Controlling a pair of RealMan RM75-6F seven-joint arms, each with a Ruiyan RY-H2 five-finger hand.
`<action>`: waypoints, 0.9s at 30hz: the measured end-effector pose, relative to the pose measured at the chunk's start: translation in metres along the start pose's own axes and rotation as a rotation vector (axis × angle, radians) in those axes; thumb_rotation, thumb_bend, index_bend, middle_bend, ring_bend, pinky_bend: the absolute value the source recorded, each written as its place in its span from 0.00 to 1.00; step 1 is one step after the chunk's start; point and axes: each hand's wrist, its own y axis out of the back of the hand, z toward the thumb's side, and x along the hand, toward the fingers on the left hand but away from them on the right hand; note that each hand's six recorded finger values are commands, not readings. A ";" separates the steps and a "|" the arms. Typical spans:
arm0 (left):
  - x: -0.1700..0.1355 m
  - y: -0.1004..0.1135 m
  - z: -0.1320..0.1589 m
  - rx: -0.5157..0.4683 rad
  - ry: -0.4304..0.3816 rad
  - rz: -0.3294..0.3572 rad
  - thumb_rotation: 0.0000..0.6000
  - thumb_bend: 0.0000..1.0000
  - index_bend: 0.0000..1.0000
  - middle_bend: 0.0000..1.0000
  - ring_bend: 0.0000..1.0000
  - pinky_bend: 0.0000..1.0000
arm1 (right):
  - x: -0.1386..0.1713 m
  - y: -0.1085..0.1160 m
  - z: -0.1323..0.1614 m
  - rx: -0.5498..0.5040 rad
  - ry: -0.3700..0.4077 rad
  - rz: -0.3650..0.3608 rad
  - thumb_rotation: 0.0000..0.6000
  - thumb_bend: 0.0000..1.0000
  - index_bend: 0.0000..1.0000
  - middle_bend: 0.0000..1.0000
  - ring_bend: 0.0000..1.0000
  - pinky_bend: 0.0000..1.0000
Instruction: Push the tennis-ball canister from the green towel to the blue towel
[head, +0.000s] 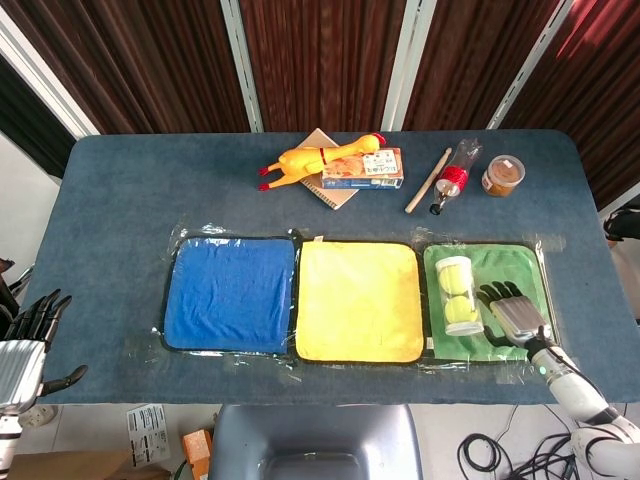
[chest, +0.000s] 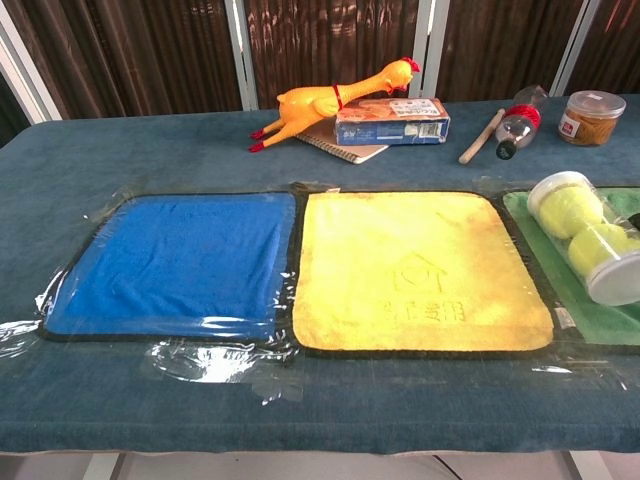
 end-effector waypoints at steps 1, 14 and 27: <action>0.000 0.000 0.000 -0.001 0.000 0.001 1.00 0.05 0.00 0.00 0.03 0.15 | -0.001 0.001 0.003 0.002 0.008 -0.001 0.86 0.47 0.17 0.09 0.00 0.00; -0.002 0.002 -0.002 -0.002 0.002 0.007 1.00 0.05 0.00 0.00 0.03 0.15 | -0.007 0.009 0.035 0.060 0.069 -0.004 0.86 0.47 0.16 0.10 0.00 0.00; -0.004 0.001 0.001 0.004 -0.008 0.010 1.00 0.05 0.00 0.00 0.03 0.15 | -0.014 0.015 0.076 0.105 0.149 -0.010 0.86 0.47 0.15 0.09 0.00 0.00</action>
